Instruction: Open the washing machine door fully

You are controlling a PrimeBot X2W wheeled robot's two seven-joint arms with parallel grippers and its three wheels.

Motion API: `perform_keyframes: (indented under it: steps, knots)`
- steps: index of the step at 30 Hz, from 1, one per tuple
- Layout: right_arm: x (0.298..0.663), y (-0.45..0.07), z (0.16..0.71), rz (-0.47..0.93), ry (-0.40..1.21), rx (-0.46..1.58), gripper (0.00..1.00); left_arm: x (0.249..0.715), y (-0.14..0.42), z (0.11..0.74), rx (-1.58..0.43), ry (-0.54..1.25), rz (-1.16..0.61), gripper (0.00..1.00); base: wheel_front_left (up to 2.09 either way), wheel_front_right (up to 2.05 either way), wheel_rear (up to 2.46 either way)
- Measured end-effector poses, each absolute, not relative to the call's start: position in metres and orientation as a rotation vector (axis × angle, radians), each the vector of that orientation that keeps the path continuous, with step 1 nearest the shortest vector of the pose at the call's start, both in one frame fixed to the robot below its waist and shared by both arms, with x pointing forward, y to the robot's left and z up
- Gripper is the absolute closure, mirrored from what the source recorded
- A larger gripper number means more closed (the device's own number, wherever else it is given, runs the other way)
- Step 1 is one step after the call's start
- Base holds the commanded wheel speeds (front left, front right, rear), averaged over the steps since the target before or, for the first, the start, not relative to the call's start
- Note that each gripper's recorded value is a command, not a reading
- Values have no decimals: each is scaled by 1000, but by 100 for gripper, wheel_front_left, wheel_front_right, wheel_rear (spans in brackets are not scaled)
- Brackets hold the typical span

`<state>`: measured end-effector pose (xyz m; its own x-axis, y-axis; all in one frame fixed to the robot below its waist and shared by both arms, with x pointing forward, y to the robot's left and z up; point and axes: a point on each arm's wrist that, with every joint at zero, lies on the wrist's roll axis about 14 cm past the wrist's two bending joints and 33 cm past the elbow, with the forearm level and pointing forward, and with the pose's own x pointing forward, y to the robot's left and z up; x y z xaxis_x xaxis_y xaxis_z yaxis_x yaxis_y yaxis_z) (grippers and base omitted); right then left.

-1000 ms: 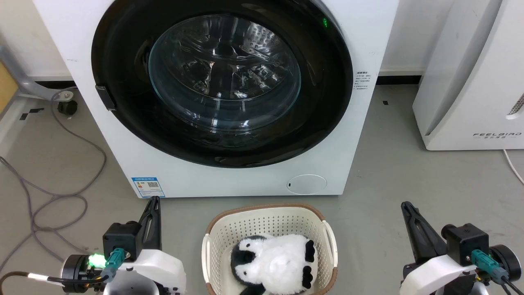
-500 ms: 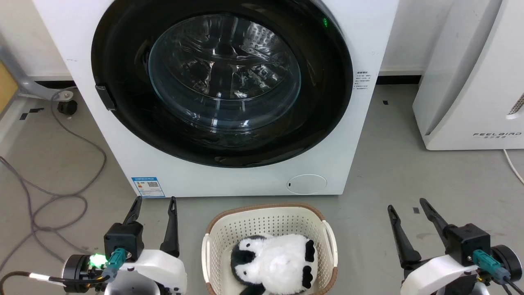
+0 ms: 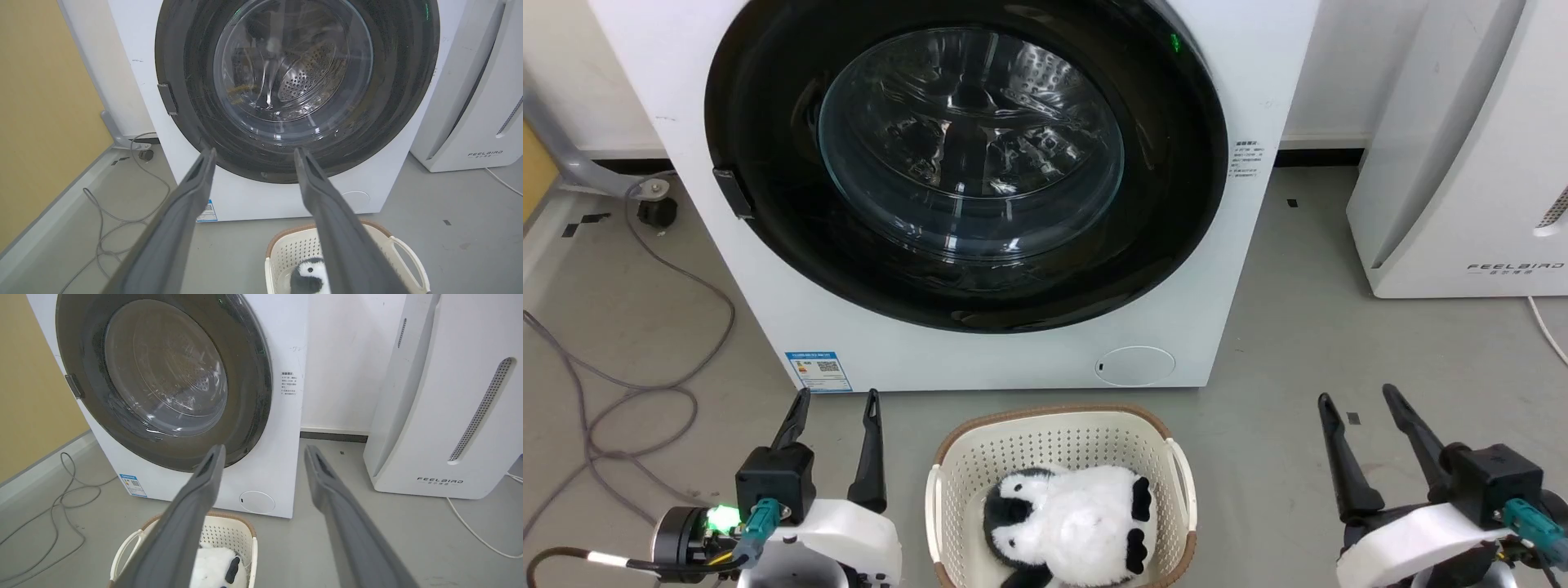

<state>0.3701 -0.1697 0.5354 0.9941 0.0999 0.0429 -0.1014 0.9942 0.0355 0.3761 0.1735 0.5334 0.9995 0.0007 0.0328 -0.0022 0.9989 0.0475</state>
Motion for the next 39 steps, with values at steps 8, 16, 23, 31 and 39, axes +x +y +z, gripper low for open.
perform_keyframes:
  steps: [8, 16, 23, 31, 39]
  knots:
    - [371, -173, 541, 92, -69, 70, 0, 376, 173, 535, 45, -49, 5, 0, 0, 0, 0]
    - [371, -177, 546, 81, -96, 162, 100, 375, 172, 536, 40, -62, 7, 0, 0, 0, 0]
    - [371, -183, 547, 64, -116, 371, 100, 374, 171, 537, 38, -72, 11, 0, 0, 0, 0]
    - [372, -187, 545, 47, -136, 654, 100, 374, 172, 538, 32, -85, 17, 0, 0, 0, 0]
    - [380, -199, 542, 9, -145, 857, 100, 375, 172, 536, 32, -87, 24, 0, 0, 0, 0]
